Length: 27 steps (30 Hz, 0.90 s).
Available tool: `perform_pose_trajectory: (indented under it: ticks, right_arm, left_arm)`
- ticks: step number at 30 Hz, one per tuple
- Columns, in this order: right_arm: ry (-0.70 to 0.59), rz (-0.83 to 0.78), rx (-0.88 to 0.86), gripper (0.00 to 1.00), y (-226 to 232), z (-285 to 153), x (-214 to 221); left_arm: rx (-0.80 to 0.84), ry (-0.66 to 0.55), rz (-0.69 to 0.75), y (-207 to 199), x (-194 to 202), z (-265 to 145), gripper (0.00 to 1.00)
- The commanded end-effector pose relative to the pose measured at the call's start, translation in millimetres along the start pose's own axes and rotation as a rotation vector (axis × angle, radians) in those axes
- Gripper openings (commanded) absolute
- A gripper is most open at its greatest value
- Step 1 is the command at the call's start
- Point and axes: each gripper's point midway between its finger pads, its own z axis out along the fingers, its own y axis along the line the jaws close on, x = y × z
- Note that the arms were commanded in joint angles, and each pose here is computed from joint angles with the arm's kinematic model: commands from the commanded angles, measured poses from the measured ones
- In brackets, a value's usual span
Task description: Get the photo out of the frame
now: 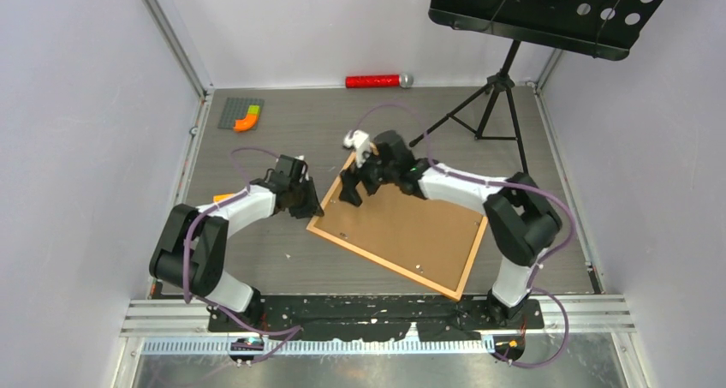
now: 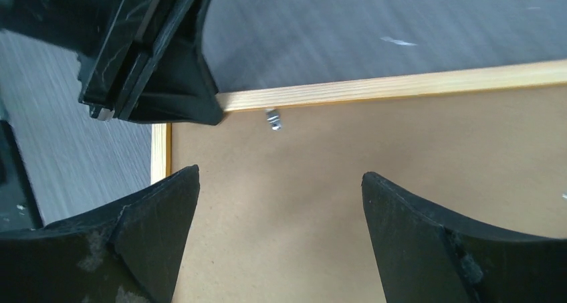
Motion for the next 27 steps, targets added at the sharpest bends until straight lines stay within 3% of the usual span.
perform_pose_trajectory:
  ticks: [1, 3, 10, 18, 27]
  right_arm:
    - [0.182, -0.24, 0.057, 0.95, 12.1, 26.8, 24.3]
    - [0.213, -0.268, 0.063, 0.94, 18.0, 37.2, 28.3]
    - [0.202, -0.243, 0.015, 0.9, 33.6, 44.2, 27.8]
    - [0.161, -0.305, -0.05, 0.89, 59.1, 48.3, 24.6]
    - [0.154, -0.421, -0.093, 0.77, 90.3, 85.2, 23.0]
  left_arm:
    - [-0.087, 0.284, -0.059, 22.3, 87.7, 3.3, 0.09]
    - [-0.151, 0.287, -0.046, 34.6, 89.6, 0.5, 0.0]
    - [-0.34, 0.264, -0.027, 71.1, 95.6, -26.0, 0.0]
    - [-0.349, 0.263, -0.109, 78.2, 116.1, -44.8, 0.0]
    - [-0.352, 0.237, -0.12, 74.2, 108.2, -49.9, 0.0]
